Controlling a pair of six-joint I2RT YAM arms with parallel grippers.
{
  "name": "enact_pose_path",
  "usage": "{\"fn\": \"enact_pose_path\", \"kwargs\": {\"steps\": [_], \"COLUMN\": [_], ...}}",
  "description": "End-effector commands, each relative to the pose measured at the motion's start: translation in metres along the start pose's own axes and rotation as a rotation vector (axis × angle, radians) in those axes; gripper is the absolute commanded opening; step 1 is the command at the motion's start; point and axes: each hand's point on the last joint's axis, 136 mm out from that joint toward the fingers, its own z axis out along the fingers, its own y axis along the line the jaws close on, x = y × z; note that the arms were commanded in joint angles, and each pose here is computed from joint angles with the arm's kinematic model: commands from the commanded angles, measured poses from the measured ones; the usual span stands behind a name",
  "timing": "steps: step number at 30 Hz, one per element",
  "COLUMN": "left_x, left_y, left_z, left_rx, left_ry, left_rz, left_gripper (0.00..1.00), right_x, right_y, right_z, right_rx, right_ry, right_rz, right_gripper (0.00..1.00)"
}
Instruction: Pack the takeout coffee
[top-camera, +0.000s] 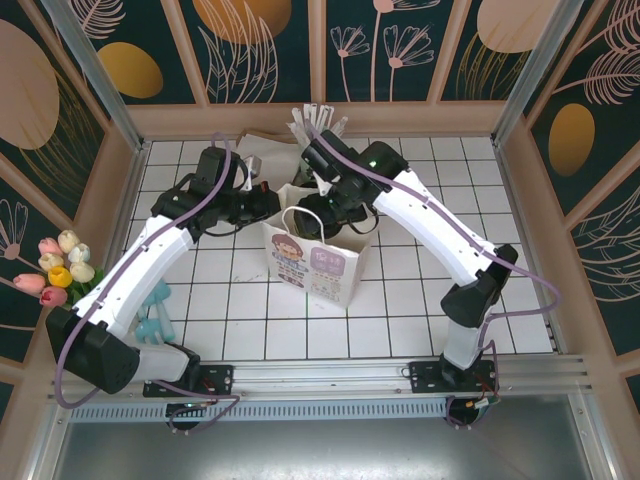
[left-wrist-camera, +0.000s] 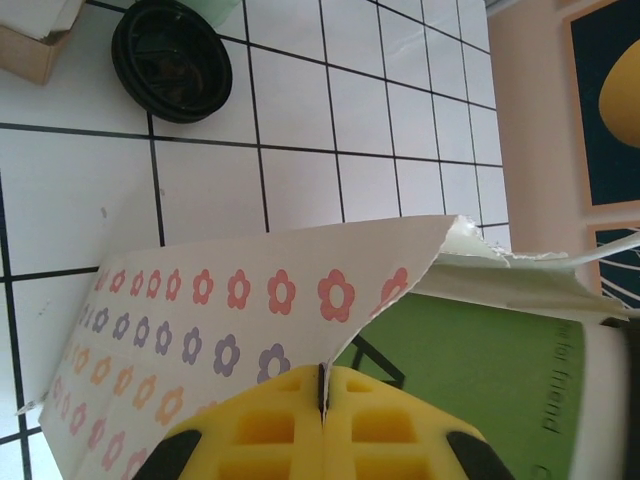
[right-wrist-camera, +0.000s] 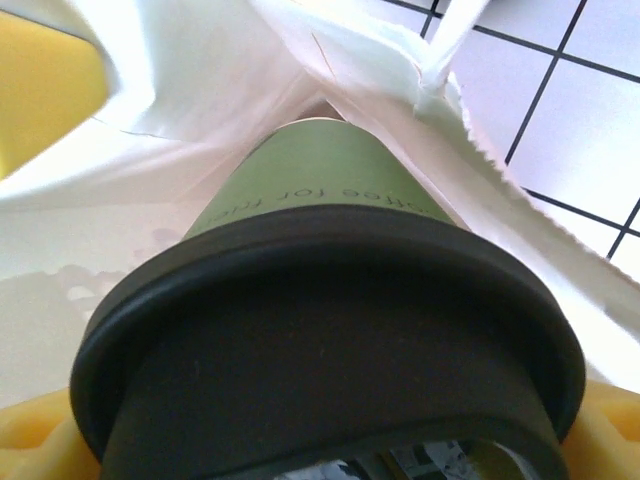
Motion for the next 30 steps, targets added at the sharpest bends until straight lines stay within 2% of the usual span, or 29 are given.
{"fn": "enact_pose_path", "kwargs": {"steps": [1,7,13,18,26,30], "left_x": [-0.005,-0.007,0.000,0.000,0.016,0.011], "left_y": [-0.009,-0.011,-0.006,-0.004,0.025,0.022], "left_z": [-0.012,-0.023,-0.026,-0.029,-0.036,-0.042], "left_rx": [-0.008,-0.012,-0.028,-0.048,-0.162,-0.136], "left_ry": [-0.015,-0.044,-0.038,-0.031,-0.025,-0.082], "left_rz": [0.051,0.101,0.133,0.114,0.028,0.047], "left_gripper": [0.00,0.00,0.00,0.00,0.00,0.00], "right_x": [0.011,0.025,0.023,0.038,0.051,0.050], "right_y": [-0.003,-0.009,-0.014,-0.012,-0.006,0.008], "right_z": [0.009,0.018,0.035,0.052,0.068,0.075], "right_rx": [0.031,0.054,0.092,0.102,0.089,0.051], "right_ry": [0.040,0.087,0.120,0.187,0.247,0.259], "right_rz": [-0.068,-0.134,-0.211,-0.283,-0.385,-0.457], "right_gripper": [0.68,0.66,0.66,0.66,0.64,0.64]}}
